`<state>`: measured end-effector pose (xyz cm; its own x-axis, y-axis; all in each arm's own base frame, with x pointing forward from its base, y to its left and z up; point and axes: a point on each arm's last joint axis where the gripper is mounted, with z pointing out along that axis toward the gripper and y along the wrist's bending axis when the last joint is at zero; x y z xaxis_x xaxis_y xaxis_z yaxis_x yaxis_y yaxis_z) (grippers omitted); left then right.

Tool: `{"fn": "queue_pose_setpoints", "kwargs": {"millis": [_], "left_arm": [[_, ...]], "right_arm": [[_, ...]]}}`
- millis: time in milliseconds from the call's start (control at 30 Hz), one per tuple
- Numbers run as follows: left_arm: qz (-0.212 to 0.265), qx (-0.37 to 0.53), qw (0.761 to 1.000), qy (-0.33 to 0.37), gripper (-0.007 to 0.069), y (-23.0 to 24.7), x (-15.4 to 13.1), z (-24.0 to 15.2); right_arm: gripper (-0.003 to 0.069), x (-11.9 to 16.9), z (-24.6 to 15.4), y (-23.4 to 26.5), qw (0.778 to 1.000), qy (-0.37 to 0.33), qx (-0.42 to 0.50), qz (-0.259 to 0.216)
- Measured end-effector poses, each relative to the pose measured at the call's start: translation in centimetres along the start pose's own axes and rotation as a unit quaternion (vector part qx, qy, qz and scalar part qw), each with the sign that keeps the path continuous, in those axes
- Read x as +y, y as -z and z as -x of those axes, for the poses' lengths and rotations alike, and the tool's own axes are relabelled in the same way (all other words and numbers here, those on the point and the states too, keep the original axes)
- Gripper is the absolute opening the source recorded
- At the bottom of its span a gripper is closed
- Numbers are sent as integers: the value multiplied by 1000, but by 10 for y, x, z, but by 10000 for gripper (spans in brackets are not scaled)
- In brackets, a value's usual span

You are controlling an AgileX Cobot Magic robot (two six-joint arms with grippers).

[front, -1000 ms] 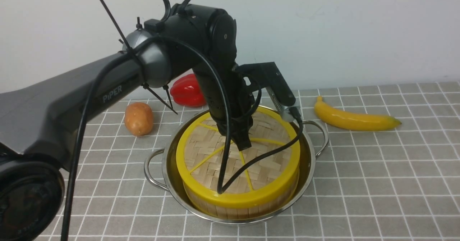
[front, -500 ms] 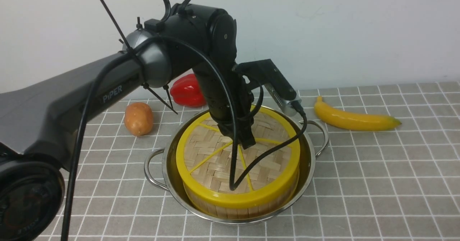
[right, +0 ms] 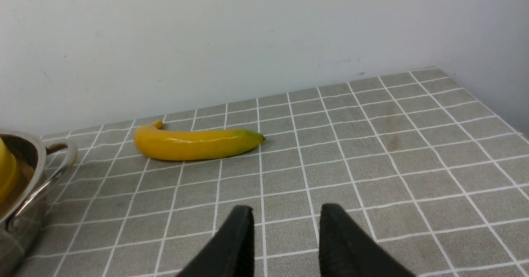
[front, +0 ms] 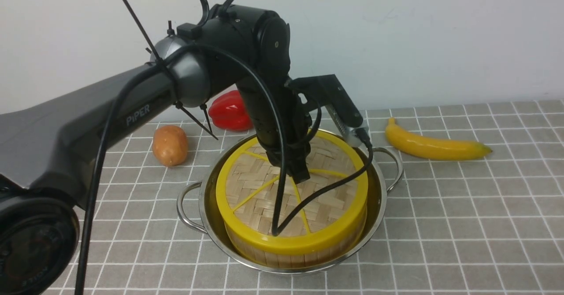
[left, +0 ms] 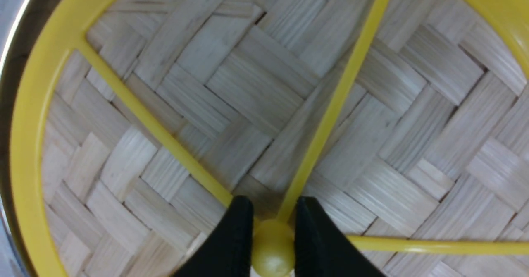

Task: Place the steamer in the pot on the grey tablecloth, and put the lid on the steamer.
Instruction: 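Place the yellow bamboo steamer lid onto the steamer in the pot with the left gripper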

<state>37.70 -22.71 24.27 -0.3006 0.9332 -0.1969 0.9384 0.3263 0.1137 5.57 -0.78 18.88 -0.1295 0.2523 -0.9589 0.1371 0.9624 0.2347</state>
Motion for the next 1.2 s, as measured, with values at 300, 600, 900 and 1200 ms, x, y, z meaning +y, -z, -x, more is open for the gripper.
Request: {"fn": "queue_pose_setpoints", "kwargs": {"millis": [300,600,900,1200], "left_arm": [[0,0,999,-33,117,0,0,0],[3,4,999,-38,117,0,1,-1],[46,2,998,-48,200,21,4,-4],[68,-32,997,-33,370,41,3,-1]], "right_arm": [[243,0,0,0,1000,0,0,0],[243,0,0,0,1000,0,0,0],[243,0,0,0,1000,0,0,0],[243,0,0,0,1000,0,0,0]]}}
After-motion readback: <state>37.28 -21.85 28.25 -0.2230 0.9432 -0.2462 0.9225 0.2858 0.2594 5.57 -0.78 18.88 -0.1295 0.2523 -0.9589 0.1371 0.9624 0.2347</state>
